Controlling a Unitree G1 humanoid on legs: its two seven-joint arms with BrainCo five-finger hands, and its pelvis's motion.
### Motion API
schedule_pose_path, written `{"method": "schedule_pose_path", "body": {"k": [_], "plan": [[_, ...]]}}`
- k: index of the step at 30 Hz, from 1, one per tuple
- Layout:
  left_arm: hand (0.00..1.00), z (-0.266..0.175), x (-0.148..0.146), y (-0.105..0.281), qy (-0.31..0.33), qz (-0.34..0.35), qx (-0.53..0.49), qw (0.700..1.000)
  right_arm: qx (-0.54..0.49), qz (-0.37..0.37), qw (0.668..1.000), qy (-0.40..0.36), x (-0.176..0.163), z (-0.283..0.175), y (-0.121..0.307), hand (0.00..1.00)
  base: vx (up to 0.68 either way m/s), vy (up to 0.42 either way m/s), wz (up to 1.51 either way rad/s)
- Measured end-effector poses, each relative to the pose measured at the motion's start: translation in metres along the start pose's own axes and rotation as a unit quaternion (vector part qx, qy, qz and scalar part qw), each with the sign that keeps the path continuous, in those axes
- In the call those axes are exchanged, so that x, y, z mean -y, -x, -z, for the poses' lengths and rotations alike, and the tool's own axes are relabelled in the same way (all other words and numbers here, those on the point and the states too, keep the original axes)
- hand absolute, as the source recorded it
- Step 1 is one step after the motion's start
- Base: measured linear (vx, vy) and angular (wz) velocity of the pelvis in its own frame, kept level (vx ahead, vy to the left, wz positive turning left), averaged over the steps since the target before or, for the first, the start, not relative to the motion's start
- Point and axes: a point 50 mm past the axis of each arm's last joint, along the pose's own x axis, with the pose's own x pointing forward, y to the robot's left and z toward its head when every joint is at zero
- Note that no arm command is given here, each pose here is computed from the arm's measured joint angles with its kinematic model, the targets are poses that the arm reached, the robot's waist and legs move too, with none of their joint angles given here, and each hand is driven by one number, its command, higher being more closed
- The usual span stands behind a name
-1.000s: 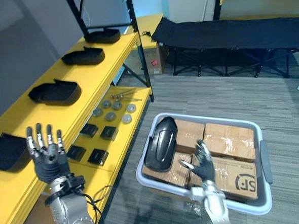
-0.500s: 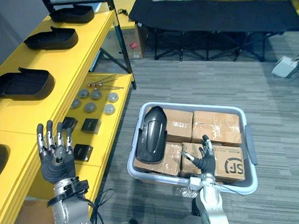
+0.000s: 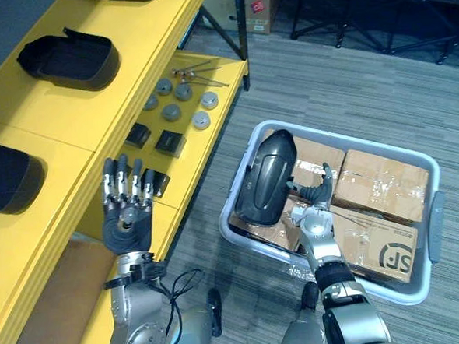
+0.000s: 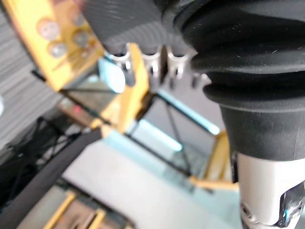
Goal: Walk over and take plastic housings, then place them on the shelf
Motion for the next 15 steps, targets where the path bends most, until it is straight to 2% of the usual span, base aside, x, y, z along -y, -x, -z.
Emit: {"method": "schedule_pose_path", "body": {"k": [5, 11, 14, 15], "plan": [[0.00, 0.006, 0.007, -0.001, 0.006, 0.017, -0.013, 1.000, 0.001, 0.003, 1.000, 0.017, -0.001, -0.015, -0.012, 0.00, -0.07, 0.027, 0.10], [0.00, 0.014, 0.006, -0.002, 0.005, 0.012, -0.028, 1.000, -0.066, 0.014, 0.995, 0.069, 0.010, 0.003, -0.018, 0.00, -0.05, 0.022, 0.06], [0.00, 0.013, 0.006, -0.004, 0.028, 0.009, -0.028, 0.999, -0.065, 0.019, 0.995, 0.078, 0.013, -0.011, -0.027, 0.00, -0.07, 0.031, 0.01], [0.00, 0.014, 0.005, -0.004, 0.038, 0.005, -0.030, 0.999, -0.071, 0.022, 0.994, 0.084, 0.014, -0.012, -0.029, 1.00, -0.08, 0.023, 0.05]]}}
